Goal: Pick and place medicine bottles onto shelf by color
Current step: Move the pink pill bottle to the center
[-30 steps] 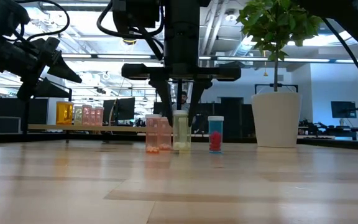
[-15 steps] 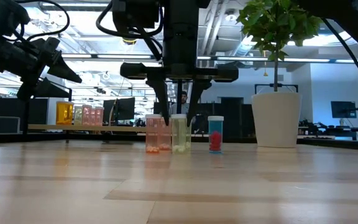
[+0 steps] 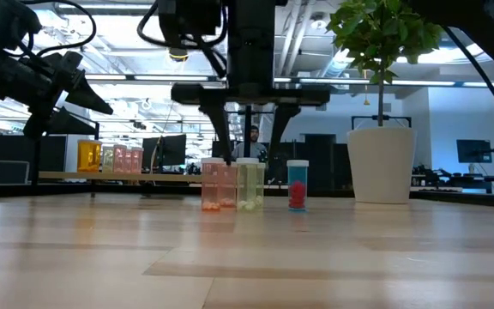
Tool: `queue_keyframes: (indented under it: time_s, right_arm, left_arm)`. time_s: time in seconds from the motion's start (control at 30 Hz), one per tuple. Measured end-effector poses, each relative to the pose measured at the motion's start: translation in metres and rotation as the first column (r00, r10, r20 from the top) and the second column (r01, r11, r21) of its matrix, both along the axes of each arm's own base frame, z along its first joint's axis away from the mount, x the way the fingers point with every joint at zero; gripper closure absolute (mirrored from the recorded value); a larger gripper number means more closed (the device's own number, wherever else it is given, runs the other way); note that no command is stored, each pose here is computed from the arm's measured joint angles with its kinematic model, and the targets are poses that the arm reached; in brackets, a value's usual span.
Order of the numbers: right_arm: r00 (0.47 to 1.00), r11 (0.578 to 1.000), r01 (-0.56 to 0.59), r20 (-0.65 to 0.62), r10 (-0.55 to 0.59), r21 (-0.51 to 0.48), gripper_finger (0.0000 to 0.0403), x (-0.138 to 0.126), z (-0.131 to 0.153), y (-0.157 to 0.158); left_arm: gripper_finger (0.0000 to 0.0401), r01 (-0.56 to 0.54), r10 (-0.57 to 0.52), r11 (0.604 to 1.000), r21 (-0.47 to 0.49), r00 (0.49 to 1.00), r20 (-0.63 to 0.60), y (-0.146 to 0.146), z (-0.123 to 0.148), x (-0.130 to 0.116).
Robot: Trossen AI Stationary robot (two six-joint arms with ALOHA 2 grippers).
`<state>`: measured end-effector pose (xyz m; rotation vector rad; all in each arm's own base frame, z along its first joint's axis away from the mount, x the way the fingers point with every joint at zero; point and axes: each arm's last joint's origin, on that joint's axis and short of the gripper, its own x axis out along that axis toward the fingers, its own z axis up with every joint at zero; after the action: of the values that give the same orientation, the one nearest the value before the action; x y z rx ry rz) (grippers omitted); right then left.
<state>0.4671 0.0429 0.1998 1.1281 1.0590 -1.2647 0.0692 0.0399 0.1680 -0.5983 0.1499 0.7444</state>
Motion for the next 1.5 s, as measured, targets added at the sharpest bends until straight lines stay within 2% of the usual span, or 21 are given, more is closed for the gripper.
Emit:
queue_keyframes:
  time_s: [0.23, 0.43, 0.6, 0.73, 0.83, 1.0, 1.17, 1.3, 1.5]
  right_arm:
    - [0.999, 1.0, 0.003, -0.032, -0.004, -0.03, 0.0119, -0.006, 0.023, -0.002]
    - [0.999, 0.999, -0.005, -0.039, 0.004, -0.033, 0.0116, -0.018, 0.049, -0.001]
    - [0.999, 1.0, -0.018, 0.045, 0.019, -0.025, 0.0116, -0.035, 0.087, 0.004]
    - [0.999, 0.999, -0.032, 0.039, 0.033, -0.025, 0.0116, -0.061, 0.103, 0.01]
    - [1.0, 1.0, 0.004, -0.018, -0.004, -0.011, 0.0116, -0.09, 0.102, 0.015]
    - [0.984, 0.989, 0.144, -0.11, -0.14, 0.024, 0.0116, -0.158, 0.095, 0.037]
    - [0.939, 0.942, 0.335, -0.089, -0.331, 0.03, 0.0116, -0.213, 0.085, 0.062]
    - [0.909, 0.907, 0.415, -0.073, -0.41, 0.078, 0.0116, -0.24, 0.067, 0.078]
    - [0.91, 0.882, 0.415, -0.108, -0.401, 0.225, 0.0117, -0.255, 0.039, 0.092]
  left_arm:
    - [0.0092, 0.0, 0.0, 1.0, 0.0, 1.0, 0.0, 0.0, 0.0, 0.0]
    - [0.0092, 0.0, 0.0, 1.0, 0.0, 1.0, 0.0, 0.0, 0.0, 0.0]
    - [0.0092, 0.0, 0.0, 1.0, 0.0, 1.0, 0.0, 0.0, 0.0, 0.0]
    - [0.0092, 0.0, 0.0, 1.0, 0.0, 1.0, 0.0, 0.0, 0.0, 0.0]
    - [0.0092, 0.0, 0.0, 1.0, 0.0, 1.0, 0.0, 0.0, 0.0, 0.0]
    - [0.0092, 0.0, 0.0, 1.0, 0.0, 1.0, 0.0, 0.0, 0.0, 0.0]
    - [0.0092, 0.0, 0.0, 1.0, 0.0, 1.0, 0.0, 0.0, 0.0, 0.0]
    - [0.0092, 0.0, 0.0, 1.0, 0.0, 1.0, 0.0, 0.0, 0.0, 0.0]
    - [0.0092, 0.0, 0.0, 1.0, 0.0, 1.0, 0.0, 0.0, 0.0, 0.0]
